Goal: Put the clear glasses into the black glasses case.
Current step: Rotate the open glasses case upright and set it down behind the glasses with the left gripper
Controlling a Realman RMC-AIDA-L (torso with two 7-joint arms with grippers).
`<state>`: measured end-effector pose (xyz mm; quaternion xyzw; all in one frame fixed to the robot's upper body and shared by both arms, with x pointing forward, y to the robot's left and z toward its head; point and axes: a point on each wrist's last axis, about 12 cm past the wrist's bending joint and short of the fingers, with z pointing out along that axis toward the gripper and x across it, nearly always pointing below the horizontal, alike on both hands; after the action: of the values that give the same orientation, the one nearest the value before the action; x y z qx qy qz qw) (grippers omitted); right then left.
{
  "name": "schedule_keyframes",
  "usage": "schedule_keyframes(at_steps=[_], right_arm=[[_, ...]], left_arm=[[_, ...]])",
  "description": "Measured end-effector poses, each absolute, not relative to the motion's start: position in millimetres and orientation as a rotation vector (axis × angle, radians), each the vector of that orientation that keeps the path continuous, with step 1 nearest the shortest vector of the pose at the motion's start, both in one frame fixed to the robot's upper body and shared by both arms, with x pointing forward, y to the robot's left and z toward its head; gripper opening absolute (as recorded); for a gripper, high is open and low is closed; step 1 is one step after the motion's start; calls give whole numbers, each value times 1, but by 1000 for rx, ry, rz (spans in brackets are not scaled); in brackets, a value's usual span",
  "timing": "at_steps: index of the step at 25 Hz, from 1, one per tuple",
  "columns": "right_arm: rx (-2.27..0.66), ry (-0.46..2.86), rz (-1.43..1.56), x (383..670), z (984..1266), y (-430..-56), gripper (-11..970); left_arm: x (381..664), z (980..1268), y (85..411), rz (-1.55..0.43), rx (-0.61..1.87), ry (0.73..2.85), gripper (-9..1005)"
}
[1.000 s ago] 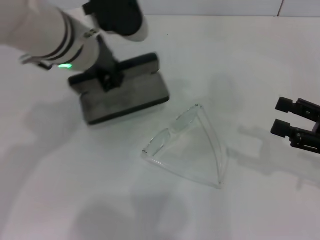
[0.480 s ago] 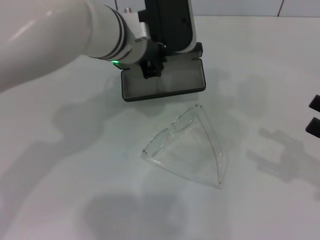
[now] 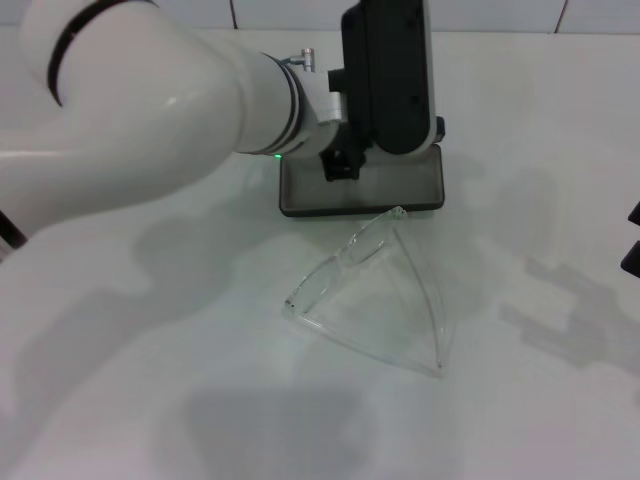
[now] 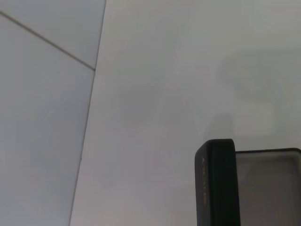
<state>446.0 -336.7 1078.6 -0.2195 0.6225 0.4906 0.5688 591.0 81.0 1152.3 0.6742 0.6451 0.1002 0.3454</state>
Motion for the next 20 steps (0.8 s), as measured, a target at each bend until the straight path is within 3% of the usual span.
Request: schedule_keyframes(at_steps=[20], right_arm=[[-522, 1469, 1148, 446, 1078, -337, 791]], left_arm=[[588, 1134, 61, 234, 1740, 1684, 199]])
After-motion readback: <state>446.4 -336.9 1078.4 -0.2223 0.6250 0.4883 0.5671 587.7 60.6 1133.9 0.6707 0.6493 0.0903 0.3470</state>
